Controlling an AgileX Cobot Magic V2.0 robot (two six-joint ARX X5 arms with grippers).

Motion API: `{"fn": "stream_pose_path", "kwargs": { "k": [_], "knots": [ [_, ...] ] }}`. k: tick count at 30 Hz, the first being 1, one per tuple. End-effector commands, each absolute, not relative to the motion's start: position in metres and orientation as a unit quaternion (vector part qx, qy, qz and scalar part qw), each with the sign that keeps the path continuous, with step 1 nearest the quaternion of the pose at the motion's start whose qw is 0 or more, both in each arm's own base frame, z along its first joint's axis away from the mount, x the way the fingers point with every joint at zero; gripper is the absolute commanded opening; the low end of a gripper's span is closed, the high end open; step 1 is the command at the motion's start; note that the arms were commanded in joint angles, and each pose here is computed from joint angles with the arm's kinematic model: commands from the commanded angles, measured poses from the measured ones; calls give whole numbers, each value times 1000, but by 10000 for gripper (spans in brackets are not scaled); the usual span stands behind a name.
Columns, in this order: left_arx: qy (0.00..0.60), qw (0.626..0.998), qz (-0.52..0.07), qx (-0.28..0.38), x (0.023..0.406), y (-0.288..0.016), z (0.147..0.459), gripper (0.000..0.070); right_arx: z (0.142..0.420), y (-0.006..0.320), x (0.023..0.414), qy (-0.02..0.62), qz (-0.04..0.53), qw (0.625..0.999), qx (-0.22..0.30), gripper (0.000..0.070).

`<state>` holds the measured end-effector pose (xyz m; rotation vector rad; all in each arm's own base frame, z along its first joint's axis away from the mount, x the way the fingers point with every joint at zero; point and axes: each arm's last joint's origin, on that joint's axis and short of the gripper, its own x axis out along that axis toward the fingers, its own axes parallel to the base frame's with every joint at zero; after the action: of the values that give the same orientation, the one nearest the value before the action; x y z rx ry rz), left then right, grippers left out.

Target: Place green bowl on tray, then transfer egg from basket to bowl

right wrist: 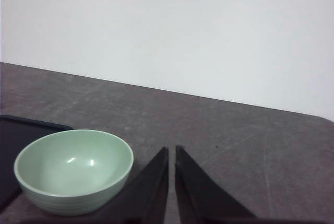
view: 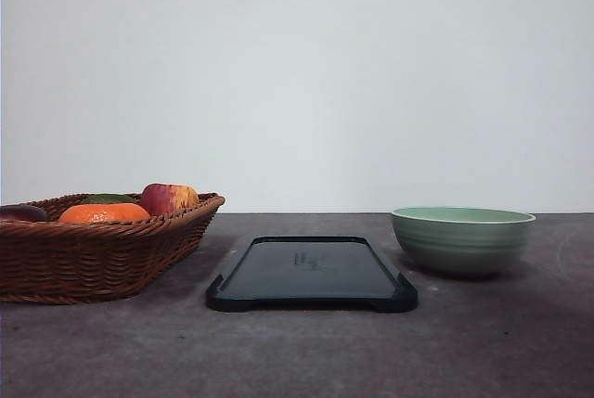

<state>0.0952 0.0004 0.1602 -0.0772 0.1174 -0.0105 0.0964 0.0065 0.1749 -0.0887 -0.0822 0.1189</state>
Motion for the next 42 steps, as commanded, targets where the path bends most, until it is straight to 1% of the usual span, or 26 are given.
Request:
{"fn": "stream_pose_path", "kwargs": {
  "k": [1,4,6,9,10,12,14,16,20,22,26,28,32,38,42],
  "knots": [
    [62,989,2,-135,96,1,155,0,175,7,97,-43,62,997,-6,15],
    [61,975,7,-215,96,1,155,0,174,6,97,-38,47,996,60,7],
    [61,962,10,-267,96,1,155,0,174,5,97,-36,40,990,129,7],
    [55,943,12,-328,96,1,156,0,175,5,97,-37,42,972,228,7],
    [49,939,11,-342,96,1,158,0,176,5,97,-37,41,967,249,7],
    [20,938,1,-347,96,1,165,0,176,5,97,-40,42,962,268,7],
    [-19,943,-13,-333,96,1,174,0,180,5,96,-55,47,961,265,7],
    [-60,950,-26,-305,96,1,182,0,184,5,95,-80,53,962,257,6],
    [-134,959,-41,-246,92,0,199,0,198,5,92,-150,63,965,208,6],
    [-157,960,-44,-227,89,0,207,0,206,4,89,-178,64,964,185,6],
    [-180,964,-42,-192,83,0,228,0,224,4,85,-195,62,966,160,6],
    [-178,967,-40,-180,80,0,240,0,235,4,83,-199,64,966,154,6],
    [-150,974,-33,-170,77,0,265,0,258,4,82,-187,66,969,148,6],
    [-98,981,-24,-165,75,0,305,0,289,7,89,-137,95,978,124,6],
    [-42,989,-55,-133,83,-2,324,0,303,9,100,-88,118,983,108,6]
  ]
}}
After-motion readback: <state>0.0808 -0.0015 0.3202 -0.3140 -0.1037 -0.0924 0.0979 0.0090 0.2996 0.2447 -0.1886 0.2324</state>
